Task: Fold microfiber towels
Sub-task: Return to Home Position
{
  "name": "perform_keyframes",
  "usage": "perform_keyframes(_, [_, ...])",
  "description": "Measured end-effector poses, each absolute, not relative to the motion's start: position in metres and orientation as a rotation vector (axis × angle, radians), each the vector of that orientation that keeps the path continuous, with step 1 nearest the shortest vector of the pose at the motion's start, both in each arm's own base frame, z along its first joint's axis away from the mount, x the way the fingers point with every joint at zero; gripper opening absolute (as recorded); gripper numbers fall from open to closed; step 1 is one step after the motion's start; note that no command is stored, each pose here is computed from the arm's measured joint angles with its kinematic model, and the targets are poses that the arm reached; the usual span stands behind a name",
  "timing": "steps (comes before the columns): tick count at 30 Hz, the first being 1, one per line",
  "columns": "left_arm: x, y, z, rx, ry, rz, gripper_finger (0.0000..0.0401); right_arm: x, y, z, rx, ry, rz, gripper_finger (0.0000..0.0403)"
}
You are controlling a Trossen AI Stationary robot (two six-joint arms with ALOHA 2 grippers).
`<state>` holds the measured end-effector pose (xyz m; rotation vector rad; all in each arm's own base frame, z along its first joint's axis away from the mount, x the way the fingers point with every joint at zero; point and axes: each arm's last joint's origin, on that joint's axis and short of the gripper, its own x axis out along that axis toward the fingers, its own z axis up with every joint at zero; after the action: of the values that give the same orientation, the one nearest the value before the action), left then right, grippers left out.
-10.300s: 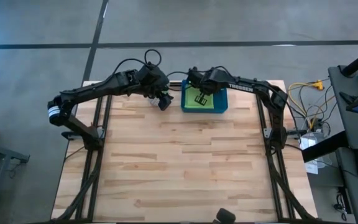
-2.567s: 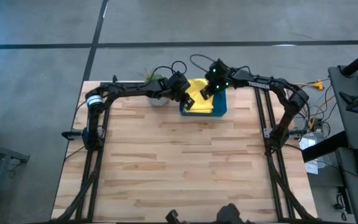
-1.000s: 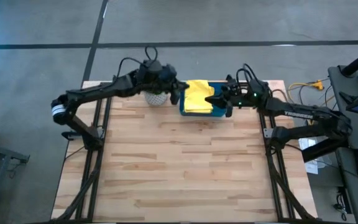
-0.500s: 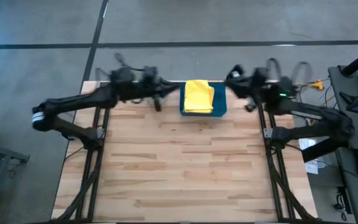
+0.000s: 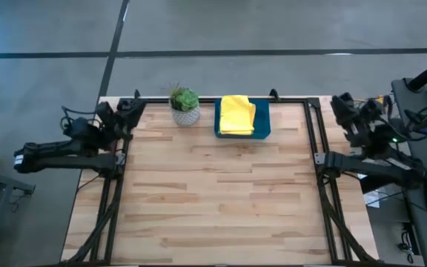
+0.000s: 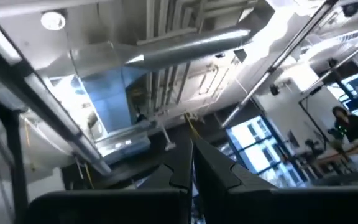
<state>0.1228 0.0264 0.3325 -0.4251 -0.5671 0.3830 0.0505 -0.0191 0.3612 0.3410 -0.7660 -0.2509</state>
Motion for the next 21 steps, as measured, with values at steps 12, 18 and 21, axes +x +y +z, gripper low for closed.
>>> perform_keyframes(12, [0.067, 0.020, 0.284, -0.510, -0.706, 0.404, 0.0000, 0.020, -0.010, 0.343, 0.449, -0.722, -0.256, 0.0009])
perform_keyframes(18, [0.073, 0.022, 0.239, -0.570, -0.702, 0.431, 0.0000, 0.037, -0.016, 0.305, 0.537, -0.892, -0.166, 0.0009])
perform_keyframes(21, [0.081, 0.022, 0.223, -0.655, -0.709, 0.397, 0.0000, 0.049, -0.020, 0.279, 0.599, -0.910, -0.141, 0.0009])
